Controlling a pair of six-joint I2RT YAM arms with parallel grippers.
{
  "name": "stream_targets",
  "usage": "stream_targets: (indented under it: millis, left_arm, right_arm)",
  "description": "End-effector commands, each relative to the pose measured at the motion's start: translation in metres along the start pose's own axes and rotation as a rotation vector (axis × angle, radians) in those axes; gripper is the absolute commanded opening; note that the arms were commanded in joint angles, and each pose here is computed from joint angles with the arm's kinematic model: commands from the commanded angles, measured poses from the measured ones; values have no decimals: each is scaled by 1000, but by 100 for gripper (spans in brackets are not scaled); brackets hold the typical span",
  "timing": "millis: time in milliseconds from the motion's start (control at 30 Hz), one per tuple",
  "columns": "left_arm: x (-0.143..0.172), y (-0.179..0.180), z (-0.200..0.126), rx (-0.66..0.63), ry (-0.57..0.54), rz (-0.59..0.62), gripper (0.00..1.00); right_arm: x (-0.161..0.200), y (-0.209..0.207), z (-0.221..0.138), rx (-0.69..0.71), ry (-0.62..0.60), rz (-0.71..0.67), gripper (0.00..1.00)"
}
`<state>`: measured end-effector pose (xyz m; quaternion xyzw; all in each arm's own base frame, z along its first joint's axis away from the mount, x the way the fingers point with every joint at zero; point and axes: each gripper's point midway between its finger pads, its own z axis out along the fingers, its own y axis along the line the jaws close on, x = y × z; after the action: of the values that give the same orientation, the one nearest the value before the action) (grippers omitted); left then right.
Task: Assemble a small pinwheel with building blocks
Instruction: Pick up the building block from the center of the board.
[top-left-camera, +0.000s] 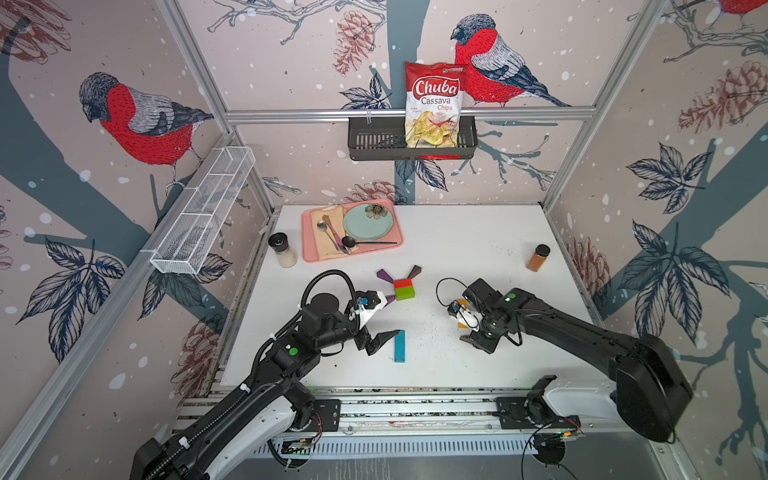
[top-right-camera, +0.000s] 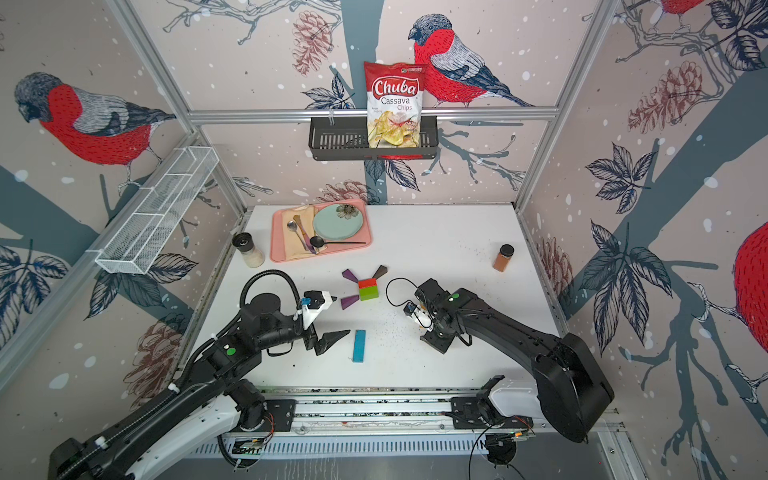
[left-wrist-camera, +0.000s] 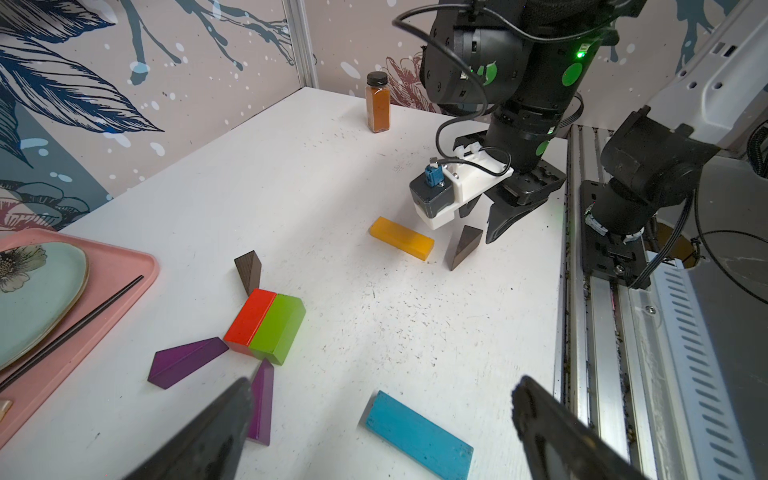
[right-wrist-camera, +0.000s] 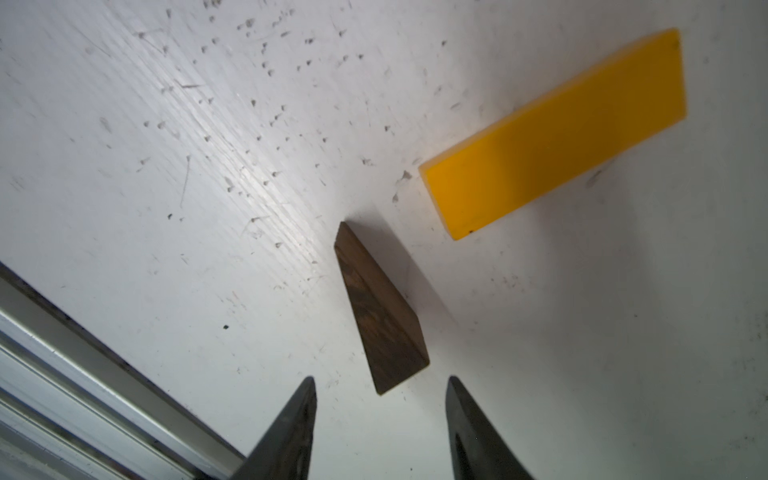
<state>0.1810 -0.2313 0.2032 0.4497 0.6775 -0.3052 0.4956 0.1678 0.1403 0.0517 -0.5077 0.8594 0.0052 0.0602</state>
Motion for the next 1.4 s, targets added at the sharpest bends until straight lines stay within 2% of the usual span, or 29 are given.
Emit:
stream_targets:
  millis: [0, 733, 1367]
  left_arm:
    - [-10, 0, -1, 0, -31, 26, 97]
    - [-10, 1, -1, -3, -26, 23, 97]
    - [-9, 6, -2, -32, -18, 19, 97]
  right_arm:
    - [3, -1, 5, 6, 23, 2, 49]
    - [-2, -4, 23, 3, 47, -36, 38]
    - [-8, -1, 23, -14, 11, -67, 19]
